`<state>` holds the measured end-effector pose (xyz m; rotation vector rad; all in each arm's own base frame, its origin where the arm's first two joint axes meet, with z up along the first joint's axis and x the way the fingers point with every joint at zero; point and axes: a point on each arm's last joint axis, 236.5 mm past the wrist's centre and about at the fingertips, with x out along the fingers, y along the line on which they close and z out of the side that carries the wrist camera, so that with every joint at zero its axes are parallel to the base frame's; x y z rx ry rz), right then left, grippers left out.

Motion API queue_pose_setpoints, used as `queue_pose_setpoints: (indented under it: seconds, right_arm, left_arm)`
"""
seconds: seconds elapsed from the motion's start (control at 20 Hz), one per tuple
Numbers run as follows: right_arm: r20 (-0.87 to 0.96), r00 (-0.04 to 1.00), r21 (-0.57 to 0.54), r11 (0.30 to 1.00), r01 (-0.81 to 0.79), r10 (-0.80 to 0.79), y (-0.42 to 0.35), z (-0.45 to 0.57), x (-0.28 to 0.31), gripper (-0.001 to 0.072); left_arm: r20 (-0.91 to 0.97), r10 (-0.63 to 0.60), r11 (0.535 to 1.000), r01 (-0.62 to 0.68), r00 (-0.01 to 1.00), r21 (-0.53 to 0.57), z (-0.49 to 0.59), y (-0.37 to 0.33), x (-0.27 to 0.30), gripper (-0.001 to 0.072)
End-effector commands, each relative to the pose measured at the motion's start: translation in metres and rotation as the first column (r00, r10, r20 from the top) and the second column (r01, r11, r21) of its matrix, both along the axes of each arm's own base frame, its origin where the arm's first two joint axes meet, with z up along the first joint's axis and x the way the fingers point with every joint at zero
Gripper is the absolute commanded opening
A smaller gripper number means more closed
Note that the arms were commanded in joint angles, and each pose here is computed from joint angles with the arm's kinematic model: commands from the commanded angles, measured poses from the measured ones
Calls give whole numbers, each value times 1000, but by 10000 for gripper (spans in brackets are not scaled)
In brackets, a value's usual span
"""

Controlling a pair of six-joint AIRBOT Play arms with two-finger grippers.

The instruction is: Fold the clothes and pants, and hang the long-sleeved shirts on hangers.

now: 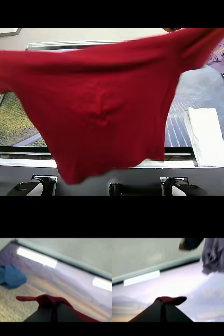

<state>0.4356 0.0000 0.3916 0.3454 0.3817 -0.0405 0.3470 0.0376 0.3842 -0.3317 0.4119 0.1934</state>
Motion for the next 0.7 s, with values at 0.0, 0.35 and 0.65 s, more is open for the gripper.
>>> queue_pose_setpoints:
  seconds: [0.0,0.35,0.65]
  right_arm:
    - [-257,958,206,976,-70,123,39,-125,87,31]
    - [-561,766,426,903,-57,313,105,-342,148,76]
    - [-600,706,436,893,-107,377,108,-351,131,435]
  left_arm:
    - [-288,-5,1000,0,958,-17,-115,6,78,16]
    - [-544,-61,995,8,837,-98,-324,-1,187,15]
    - [-536,-88,989,8,839,-150,-348,-9,202,16]
